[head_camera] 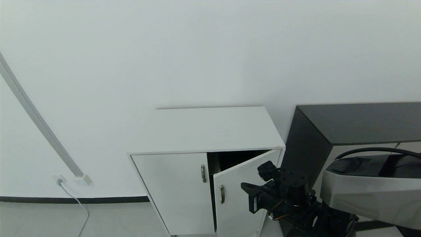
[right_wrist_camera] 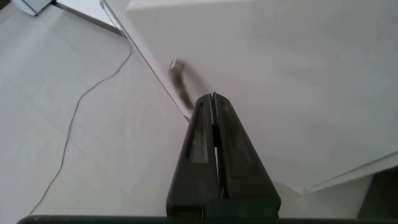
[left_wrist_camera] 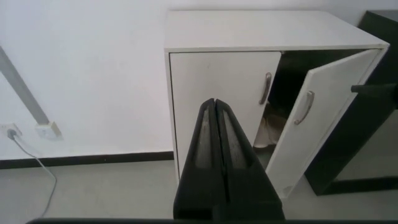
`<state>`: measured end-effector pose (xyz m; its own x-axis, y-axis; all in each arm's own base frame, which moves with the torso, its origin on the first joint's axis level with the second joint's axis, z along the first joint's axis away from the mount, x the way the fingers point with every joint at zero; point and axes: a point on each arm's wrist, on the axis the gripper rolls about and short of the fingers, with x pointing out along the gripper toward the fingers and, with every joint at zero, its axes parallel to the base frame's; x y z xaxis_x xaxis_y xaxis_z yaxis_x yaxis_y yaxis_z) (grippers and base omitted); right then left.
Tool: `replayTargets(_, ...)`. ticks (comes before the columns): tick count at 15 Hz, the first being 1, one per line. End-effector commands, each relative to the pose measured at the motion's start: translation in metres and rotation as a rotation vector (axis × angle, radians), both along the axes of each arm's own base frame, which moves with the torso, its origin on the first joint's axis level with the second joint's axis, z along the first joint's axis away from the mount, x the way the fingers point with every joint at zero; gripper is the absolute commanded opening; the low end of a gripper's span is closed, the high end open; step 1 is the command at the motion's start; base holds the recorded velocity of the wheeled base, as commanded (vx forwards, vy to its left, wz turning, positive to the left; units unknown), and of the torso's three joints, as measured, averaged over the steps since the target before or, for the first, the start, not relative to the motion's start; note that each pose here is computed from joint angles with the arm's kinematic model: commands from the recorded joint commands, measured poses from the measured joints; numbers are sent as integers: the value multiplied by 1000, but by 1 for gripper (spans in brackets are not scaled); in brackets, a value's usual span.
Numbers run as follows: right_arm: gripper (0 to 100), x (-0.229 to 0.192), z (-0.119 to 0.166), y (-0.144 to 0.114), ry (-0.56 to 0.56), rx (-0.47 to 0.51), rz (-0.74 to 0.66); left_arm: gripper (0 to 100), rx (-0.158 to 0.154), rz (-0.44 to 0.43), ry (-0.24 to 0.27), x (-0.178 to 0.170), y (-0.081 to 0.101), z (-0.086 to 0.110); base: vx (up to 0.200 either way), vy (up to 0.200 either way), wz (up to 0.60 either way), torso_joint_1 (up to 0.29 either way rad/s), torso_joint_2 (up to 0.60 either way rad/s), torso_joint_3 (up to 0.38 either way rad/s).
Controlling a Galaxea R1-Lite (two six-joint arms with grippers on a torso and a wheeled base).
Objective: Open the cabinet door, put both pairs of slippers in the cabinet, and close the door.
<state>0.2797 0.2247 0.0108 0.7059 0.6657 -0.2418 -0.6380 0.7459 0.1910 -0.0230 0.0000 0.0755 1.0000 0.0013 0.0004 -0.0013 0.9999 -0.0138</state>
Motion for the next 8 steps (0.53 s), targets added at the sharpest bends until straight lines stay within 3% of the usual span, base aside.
replayTargets(1,0,0,0,0,1,0,1,0,0,0,0,0,0,0,0,0,0,0,0,0)
replayTargets(8,0,1,0,1,-14,2,1,0,-2,0,0,0,0,0,0,0,0,0,0,0)
